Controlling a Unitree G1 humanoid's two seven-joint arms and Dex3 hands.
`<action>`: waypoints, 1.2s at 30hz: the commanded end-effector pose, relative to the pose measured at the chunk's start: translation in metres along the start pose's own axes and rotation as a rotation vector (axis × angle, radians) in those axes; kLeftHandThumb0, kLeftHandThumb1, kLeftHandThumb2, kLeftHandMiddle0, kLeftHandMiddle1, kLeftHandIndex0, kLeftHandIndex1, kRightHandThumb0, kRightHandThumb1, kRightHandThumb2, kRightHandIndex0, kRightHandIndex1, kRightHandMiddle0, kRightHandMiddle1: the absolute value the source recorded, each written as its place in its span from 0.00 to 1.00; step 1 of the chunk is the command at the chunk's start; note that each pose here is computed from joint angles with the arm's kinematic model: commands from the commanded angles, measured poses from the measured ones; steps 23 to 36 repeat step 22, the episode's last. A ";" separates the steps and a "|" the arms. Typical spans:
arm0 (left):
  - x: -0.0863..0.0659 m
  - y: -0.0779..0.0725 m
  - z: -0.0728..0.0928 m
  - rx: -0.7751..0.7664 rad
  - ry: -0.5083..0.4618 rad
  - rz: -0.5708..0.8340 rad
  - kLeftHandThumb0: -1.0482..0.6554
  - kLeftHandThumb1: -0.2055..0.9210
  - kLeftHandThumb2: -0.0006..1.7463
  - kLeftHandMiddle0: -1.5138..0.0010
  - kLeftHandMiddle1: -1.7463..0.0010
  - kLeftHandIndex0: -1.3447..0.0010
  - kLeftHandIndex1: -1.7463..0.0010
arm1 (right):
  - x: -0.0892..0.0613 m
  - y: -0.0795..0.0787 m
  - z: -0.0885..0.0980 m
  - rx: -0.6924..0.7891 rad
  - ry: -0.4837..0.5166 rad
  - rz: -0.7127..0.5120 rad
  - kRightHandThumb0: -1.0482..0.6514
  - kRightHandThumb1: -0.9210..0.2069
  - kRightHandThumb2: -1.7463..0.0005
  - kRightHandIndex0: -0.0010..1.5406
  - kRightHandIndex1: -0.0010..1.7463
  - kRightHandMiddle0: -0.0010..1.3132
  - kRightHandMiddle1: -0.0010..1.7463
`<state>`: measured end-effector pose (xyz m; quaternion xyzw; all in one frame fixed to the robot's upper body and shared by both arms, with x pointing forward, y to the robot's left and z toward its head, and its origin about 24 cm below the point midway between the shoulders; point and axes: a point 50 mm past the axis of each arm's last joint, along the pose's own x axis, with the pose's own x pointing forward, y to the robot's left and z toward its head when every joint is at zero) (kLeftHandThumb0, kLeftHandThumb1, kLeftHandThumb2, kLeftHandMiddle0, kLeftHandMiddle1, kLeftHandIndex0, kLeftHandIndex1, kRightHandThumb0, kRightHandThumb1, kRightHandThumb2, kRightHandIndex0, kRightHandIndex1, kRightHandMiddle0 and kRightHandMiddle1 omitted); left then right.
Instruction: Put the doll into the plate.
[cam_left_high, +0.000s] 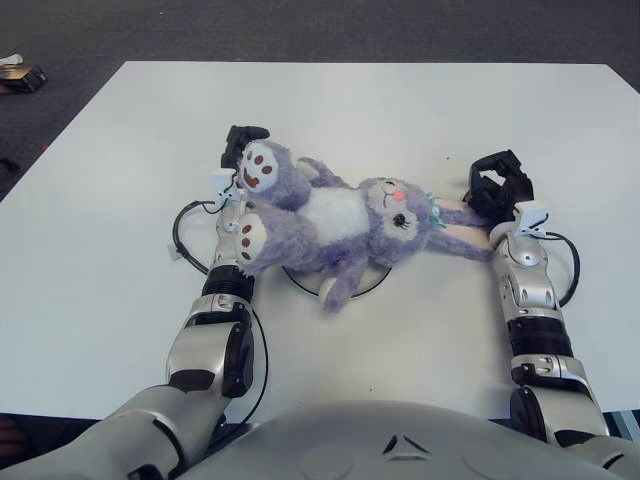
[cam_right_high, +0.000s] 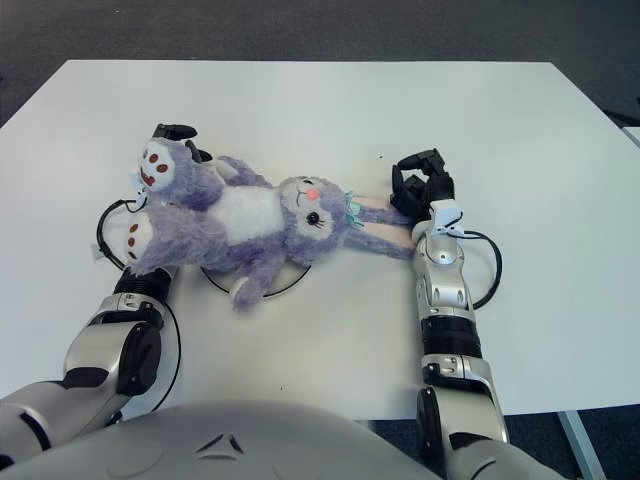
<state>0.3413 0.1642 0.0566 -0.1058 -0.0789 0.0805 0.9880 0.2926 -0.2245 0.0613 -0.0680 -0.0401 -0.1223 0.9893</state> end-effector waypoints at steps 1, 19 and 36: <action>-0.014 0.012 -0.023 0.006 0.108 0.044 0.61 0.57 0.68 0.66 0.00 0.76 0.01 | -0.012 -0.002 -0.025 -0.017 0.137 -0.015 0.40 0.16 0.57 0.51 1.00 0.24 1.00; -0.014 0.012 -0.023 -0.003 0.134 0.044 0.61 0.57 0.68 0.66 0.00 0.75 0.02 | -0.013 -0.002 -0.025 -0.014 0.148 -0.027 0.40 0.16 0.57 0.50 1.00 0.24 1.00; -0.014 0.012 -0.022 -0.003 0.137 0.044 0.61 0.57 0.68 0.66 0.00 0.75 0.02 | -0.013 -0.002 -0.025 -0.014 0.148 -0.027 0.40 0.16 0.57 0.50 1.00 0.24 1.00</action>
